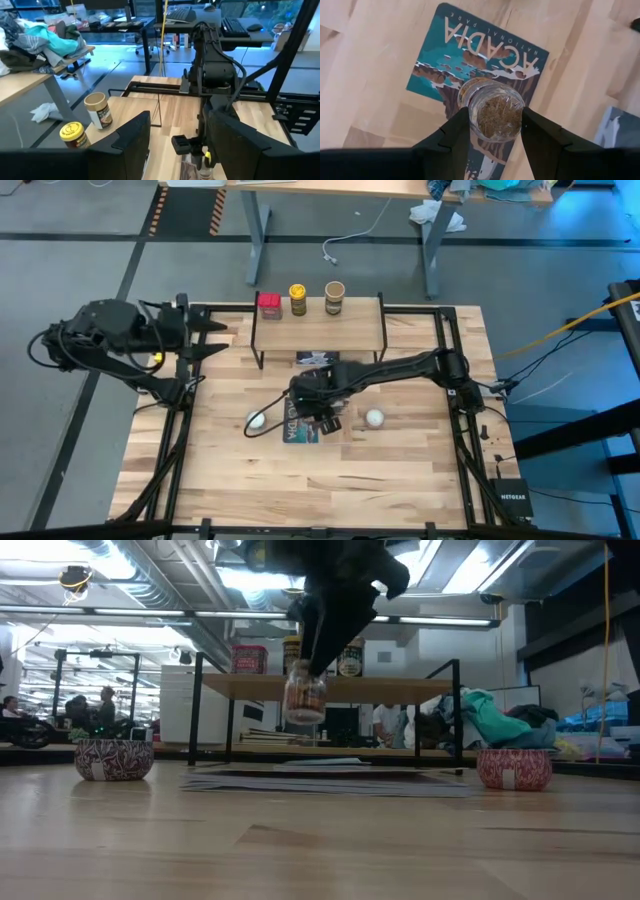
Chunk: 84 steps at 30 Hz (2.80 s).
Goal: Shelf spices
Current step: Remove the transparent seasoning bottle from the shelf, then remove the brown seasoning bottle from the shelf
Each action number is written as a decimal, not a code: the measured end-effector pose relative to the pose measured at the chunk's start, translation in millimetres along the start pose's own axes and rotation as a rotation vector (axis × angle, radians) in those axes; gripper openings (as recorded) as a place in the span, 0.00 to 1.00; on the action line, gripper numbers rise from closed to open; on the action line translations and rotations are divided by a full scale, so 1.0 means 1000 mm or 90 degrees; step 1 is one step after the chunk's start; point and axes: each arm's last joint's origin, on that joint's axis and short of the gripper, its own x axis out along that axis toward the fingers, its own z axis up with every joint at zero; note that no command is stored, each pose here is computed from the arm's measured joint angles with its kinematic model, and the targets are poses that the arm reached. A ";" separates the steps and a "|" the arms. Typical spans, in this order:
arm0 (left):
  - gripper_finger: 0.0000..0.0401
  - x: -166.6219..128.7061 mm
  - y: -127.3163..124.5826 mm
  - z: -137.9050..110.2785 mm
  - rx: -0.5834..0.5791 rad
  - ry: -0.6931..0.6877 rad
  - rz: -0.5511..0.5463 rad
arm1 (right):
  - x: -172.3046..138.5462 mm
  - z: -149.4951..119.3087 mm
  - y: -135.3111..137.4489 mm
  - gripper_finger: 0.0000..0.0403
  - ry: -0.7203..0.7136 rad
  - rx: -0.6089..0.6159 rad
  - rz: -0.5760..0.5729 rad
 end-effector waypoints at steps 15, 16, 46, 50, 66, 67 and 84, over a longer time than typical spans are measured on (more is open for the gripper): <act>0.49 0.000 0.000 0.000 0.012 0.001 0.000 | 0.025 -0.002 0.000 0.39 0.034 0.004 0.011; 0.49 0.000 0.000 0.000 0.011 0.000 0.001 | 0.029 -0.002 0.001 0.39 0.040 0.004 0.013; 0.49 0.000 0.000 0.000 0.026 0.001 0.001 | 0.041 -0.002 0.002 0.40 0.043 0.007 0.038; 0.49 0.000 0.000 0.000 0.027 0.002 0.001 | 0.041 -0.002 0.002 0.45 0.041 0.005 0.031; 0.49 0.000 0.000 0.000 0.033 0.003 0.001 | 0.017 0.008 -0.002 0.72 0.034 -0.004 -0.012; 0.49 0.000 0.000 0.000 0.033 0.003 0.001 | 0.010 0.012 -0.003 0.72 0.026 -0.005 -0.015; 0.49 0.000 0.000 -0.002 0.035 0.012 0.002 | -0.177 0.002 -0.063 0.72 -0.091 -0.052 -0.404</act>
